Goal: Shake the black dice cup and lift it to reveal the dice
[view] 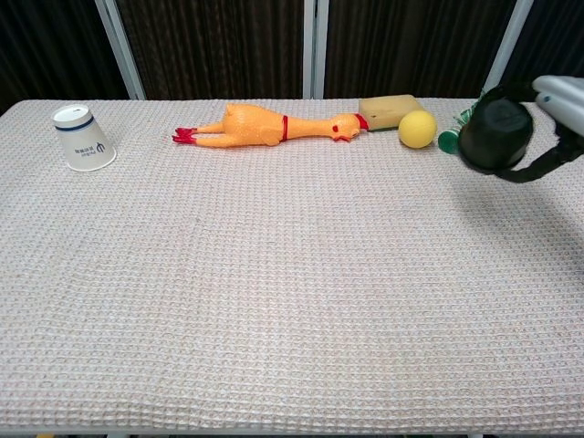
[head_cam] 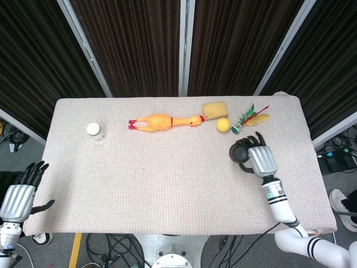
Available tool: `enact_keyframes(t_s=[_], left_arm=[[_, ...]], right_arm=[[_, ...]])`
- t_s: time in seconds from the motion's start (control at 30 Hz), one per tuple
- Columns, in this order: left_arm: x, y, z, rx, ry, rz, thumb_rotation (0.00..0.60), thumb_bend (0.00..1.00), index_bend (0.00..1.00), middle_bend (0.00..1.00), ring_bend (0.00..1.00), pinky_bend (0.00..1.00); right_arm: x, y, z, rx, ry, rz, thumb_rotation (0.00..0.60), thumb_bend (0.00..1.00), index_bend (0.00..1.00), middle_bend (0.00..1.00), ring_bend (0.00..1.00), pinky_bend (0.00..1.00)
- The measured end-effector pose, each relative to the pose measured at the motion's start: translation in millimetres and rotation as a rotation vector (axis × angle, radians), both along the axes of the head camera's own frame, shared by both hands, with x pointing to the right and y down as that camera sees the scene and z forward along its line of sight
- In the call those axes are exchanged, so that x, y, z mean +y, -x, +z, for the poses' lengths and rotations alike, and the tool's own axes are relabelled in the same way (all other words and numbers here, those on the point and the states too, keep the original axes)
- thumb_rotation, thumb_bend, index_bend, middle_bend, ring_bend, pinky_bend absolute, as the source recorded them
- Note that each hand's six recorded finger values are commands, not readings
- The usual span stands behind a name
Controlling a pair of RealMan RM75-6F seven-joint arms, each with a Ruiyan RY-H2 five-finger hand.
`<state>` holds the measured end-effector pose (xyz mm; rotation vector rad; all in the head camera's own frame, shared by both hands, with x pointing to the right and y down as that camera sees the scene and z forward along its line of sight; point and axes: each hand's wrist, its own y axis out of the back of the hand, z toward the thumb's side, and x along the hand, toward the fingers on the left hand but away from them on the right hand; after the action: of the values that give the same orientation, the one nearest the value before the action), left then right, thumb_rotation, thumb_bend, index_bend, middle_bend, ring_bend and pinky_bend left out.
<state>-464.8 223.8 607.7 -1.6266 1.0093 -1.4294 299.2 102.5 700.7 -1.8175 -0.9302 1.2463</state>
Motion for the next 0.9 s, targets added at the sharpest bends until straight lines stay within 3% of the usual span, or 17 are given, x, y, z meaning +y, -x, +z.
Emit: enact_keyframes(t_s=[0.07,0.17,0.37,0.57,0.73,0.8,0.9], left_arm=[[0.0,0.7,-0.6,-0.001,0.0,-0.001,0.6,0.13,0.04,0.03,0.0,0.18],[0.8,1.8,-0.6,-0.001,0.003,0.0,0.6,0.13,0.04,0.03,0.0,0.18],[1.6,1.3,2.9,0.004,0.011,-0.003,0.6,0.13,0.04,0.03,0.0,0.18],[0.7,0.2,3.1,0.001,0.011,0.002,0.6,0.13,0.04,0.03,0.0,0.18],[0.8,2.5,1.4,0.0,0.006,-0.006,0.6,0.13,0.04,0.03,0.0,0.18],[1.3,2.9,2.0,0.001,0.008,-0.008,0.6,0.13,0.04,0.03,0.0,0.18],[0.4,2.1,3.8,0.002,0.01,-0.008,0.6,0.13,0.04,0.03,0.0,0.18]], right_arm=[[11.5,30.2,-1.5,-0.072,0.019,-0.053,0.6,0.19,0.39,0.48,0.15,0.0],[16.8,42.2,-2.2,-0.108,0.03,-0.066,0.6,0.19,0.39,0.48,0.15,0.0],[12.7,-2.3,17.7,-0.062,0.099,0.08,0.6,0.19,0.39,0.48,0.15,0.0],[27.0,-12.1,39.4,-0.043,0.178,0.102,0.6,0.19,0.39,0.48,0.15,0.0],[33.2,-11.7,49.7,-0.039,0.198,0.108,0.6,0.19,0.39,0.48,0.15,0.0],[34.0,-12.4,51.9,-0.032,0.202,0.108,0.6,0.19,0.35,0.48,0.15,0.0],[34.7,-12.9,53.7,-0.024,0.213,0.103,0.6,0.13,0.2,0.44,0.11,0.0]])
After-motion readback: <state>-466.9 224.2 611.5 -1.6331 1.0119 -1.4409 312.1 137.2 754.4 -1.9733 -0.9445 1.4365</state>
